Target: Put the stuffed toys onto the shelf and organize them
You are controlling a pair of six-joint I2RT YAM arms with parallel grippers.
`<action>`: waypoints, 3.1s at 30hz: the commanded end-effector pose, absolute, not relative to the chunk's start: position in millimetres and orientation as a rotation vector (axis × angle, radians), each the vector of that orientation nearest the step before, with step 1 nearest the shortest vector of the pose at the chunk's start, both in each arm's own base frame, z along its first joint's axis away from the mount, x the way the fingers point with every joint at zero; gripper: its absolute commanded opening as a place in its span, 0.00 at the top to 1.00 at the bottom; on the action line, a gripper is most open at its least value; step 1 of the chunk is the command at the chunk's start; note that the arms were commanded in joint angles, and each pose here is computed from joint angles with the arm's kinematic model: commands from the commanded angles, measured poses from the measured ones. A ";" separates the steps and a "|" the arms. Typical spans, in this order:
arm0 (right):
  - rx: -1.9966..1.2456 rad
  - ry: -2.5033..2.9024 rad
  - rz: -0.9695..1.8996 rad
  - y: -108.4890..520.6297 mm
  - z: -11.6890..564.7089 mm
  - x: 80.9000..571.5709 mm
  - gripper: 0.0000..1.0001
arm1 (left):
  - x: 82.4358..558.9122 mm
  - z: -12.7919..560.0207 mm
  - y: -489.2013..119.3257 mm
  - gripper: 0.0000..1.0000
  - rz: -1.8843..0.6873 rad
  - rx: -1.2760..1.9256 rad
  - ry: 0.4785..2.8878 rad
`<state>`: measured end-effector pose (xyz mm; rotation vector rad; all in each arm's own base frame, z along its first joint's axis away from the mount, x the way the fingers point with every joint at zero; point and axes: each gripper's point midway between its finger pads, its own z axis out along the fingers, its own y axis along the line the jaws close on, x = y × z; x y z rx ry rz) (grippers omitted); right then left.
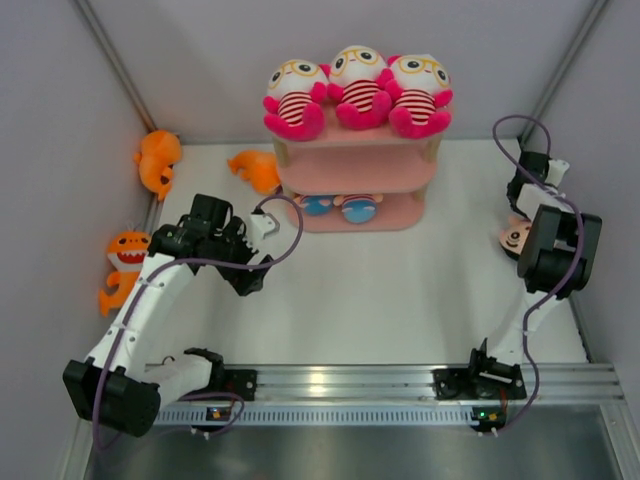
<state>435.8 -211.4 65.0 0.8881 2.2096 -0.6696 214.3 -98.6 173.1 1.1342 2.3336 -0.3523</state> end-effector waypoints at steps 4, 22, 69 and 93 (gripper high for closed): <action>0.762 2.171 -0.495 -198.9 89.9 431.5 1.00 | 219.0 185.1 -101.4 0.02 -0.343 1.152 2.267; -0.718 1.978 0.363 155.1 156.6 317.8 1.00 | 207.6 188.3 -94.9 0.02 -0.309 1.120 2.242; -0.651 2.272 0.191 310.6 81.9 125.1 0.37 | 202.8 183.4 -76.6 0.02 -0.277 1.009 2.281; -1.968 1.670 0.049 174.3 147.3 206.8 1.00 | 201.8 191.7 -75.6 0.02 -0.259 1.006 2.241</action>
